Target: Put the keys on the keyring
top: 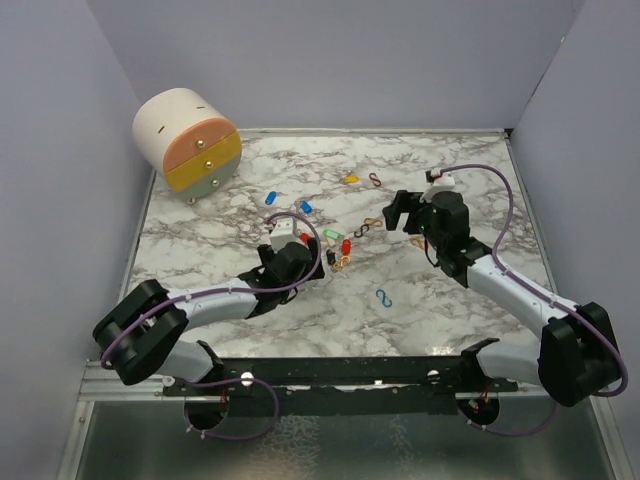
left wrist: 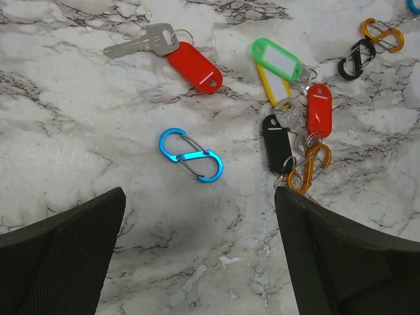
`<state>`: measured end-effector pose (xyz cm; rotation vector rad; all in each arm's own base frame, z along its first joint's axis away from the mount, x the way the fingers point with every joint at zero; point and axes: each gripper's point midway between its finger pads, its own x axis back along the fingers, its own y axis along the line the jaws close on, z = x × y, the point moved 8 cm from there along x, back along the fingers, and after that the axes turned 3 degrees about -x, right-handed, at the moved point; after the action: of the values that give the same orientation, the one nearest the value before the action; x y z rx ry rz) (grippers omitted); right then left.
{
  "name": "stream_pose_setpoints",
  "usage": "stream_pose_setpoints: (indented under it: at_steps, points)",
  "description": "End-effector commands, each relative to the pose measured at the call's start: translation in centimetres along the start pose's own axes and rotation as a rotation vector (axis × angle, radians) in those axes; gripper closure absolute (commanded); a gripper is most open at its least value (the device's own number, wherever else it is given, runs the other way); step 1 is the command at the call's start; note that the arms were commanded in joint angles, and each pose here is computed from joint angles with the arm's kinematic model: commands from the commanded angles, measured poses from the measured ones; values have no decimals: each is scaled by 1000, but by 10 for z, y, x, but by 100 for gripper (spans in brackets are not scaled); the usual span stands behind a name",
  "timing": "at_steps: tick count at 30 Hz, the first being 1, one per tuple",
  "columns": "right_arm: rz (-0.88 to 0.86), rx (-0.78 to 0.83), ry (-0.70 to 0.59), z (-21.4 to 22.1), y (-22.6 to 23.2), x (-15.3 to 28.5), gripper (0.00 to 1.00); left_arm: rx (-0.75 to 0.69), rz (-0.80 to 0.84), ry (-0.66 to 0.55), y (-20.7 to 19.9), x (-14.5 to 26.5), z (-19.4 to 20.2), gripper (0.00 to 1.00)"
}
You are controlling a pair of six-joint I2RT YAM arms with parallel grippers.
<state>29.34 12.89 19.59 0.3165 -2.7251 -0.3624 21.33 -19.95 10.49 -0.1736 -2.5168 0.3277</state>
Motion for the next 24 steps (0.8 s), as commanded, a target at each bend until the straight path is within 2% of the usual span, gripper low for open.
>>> stream_pose_setpoints:
  at_steps: [1,24]
  points:
    - [14,6,-50,-13,1,-2,14,41,-22,-53,-10,-6,1,1]
    - [49,18,-51,-12,-3,-4,13,-26,-23,-8,-28,-31,16,4]
